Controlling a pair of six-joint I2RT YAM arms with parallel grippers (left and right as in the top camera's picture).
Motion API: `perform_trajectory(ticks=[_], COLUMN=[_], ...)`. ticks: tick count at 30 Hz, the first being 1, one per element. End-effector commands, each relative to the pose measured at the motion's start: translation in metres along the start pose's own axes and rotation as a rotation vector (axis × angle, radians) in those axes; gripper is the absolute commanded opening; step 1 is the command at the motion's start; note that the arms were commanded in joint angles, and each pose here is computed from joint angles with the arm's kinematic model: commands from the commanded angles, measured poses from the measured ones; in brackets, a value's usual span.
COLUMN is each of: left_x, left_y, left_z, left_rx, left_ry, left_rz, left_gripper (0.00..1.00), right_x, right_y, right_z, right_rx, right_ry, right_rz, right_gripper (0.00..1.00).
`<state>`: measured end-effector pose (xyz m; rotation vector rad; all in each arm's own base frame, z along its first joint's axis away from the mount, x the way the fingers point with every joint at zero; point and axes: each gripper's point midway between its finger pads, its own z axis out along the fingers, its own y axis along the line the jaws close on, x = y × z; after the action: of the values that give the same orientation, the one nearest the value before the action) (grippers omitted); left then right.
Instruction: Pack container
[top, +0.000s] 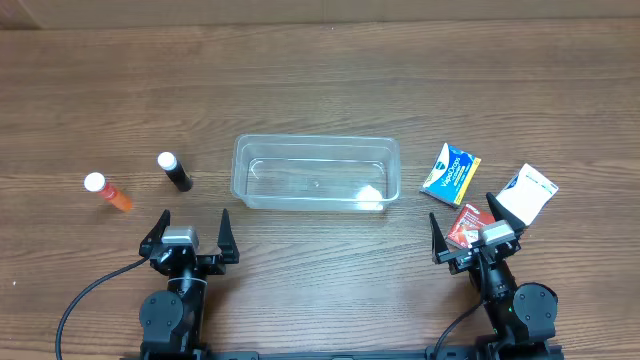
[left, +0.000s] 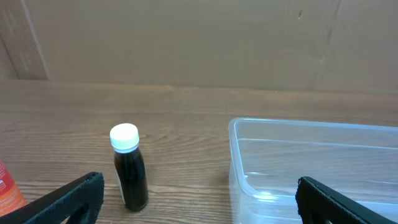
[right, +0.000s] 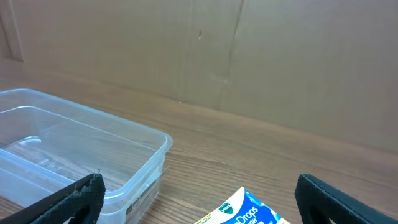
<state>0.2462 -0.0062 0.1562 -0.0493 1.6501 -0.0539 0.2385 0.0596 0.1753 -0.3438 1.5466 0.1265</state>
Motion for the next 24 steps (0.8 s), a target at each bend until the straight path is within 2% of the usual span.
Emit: perform_trajectory(ticks=[1,5,10,14,15,18,22,24], left_x=[-0.001,-0.001,-0.001,-0.001,-0.002,-0.009,-0.028,-0.032], left_y=[0.000,0.000,0.000,0.000,0.000,0.000,-0.001,-0.001], left_z=[0.000,0.000,0.000,0.000,0.000,-0.002,-0.005,-0.006], left_rx=[0.002,0.002,0.002,0.002,0.003,0.004,0.008,0.001], left_ry=[-0.008,-0.008,-0.007,-0.008,-0.009,-0.021,-0.047,-0.007], left_rz=[0.021,0.021,0.018,-0.080,-0.110,-0.141,-0.143,-0.141], left_gripper=[1.00,1.00,1.00,1.00,1.00,1.00,1.00,1.00], right_x=[0.001,0.001,0.001,0.002,0.001,-0.004,-0.014,-0.020], right_y=[0.003,0.004,0.001,-0.007,-0.013,-0.018,-0.019,-0.020], right_z=[0.000,0.000,0.000,0.000,-0.001,-0.002,-0.004,-0.003], right_rx=[-0.011,-0.017,0.000,0.043,0.078,0.101,0.103,0.103], right_ry=[-0.006,-0.008,-0.005,-0.004,-0.007,-0.018,-0.027,-0.015], right_rz=[-0.001,0.020,0.138,0.186,0.282,0.344,0.342,0.345], right_gripper=[1.00,1.00,1.00,1.00,1.00,1.00,1.00,1.00])
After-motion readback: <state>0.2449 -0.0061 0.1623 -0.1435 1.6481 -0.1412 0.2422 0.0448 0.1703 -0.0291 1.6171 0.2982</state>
